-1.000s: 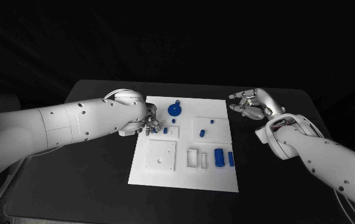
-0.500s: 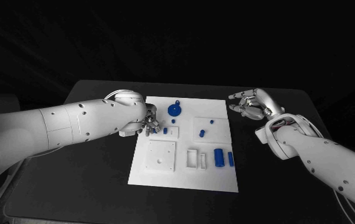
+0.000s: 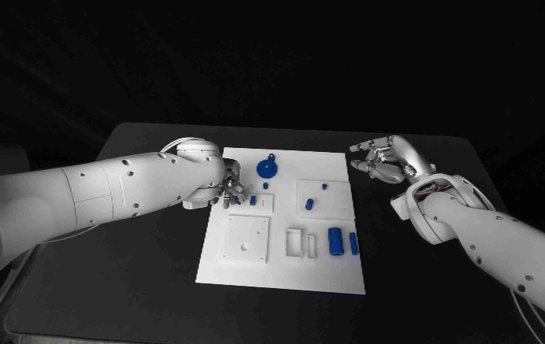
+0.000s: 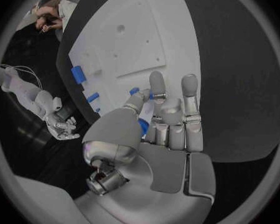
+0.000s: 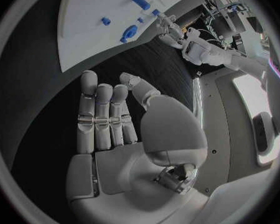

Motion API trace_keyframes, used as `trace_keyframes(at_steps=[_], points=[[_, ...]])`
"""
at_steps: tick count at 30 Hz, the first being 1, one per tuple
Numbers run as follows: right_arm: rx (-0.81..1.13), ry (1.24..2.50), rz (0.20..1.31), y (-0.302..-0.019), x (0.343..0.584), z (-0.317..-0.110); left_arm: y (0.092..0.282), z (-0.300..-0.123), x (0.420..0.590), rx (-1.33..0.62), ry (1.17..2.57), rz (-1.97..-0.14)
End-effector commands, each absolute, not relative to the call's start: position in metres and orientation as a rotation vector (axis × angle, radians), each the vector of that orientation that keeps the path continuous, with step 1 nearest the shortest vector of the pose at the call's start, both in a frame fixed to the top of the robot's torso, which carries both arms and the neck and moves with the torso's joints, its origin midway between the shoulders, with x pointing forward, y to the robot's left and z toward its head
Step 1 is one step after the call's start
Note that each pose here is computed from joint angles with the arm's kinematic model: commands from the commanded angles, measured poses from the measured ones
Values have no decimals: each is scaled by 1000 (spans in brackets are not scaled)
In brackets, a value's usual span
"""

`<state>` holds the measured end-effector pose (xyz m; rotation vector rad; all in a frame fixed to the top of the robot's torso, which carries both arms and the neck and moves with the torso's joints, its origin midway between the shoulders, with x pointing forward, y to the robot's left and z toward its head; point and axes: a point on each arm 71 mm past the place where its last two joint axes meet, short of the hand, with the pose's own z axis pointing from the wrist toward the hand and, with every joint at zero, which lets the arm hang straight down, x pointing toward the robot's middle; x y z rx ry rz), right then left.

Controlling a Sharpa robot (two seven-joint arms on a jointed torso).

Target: Assemble the parts on the task board

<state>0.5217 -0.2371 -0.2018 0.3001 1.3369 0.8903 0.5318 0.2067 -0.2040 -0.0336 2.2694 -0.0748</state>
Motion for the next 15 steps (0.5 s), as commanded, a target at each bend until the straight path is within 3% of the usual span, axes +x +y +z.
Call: trace_keyframes(at_steps=[1,15], points=[[292,1344,906,-235,521,-202,202,-213,527,-13,2295,-84],[294,1344,908,-235,522,-202,199,-218,525,-10,2323,-85]])
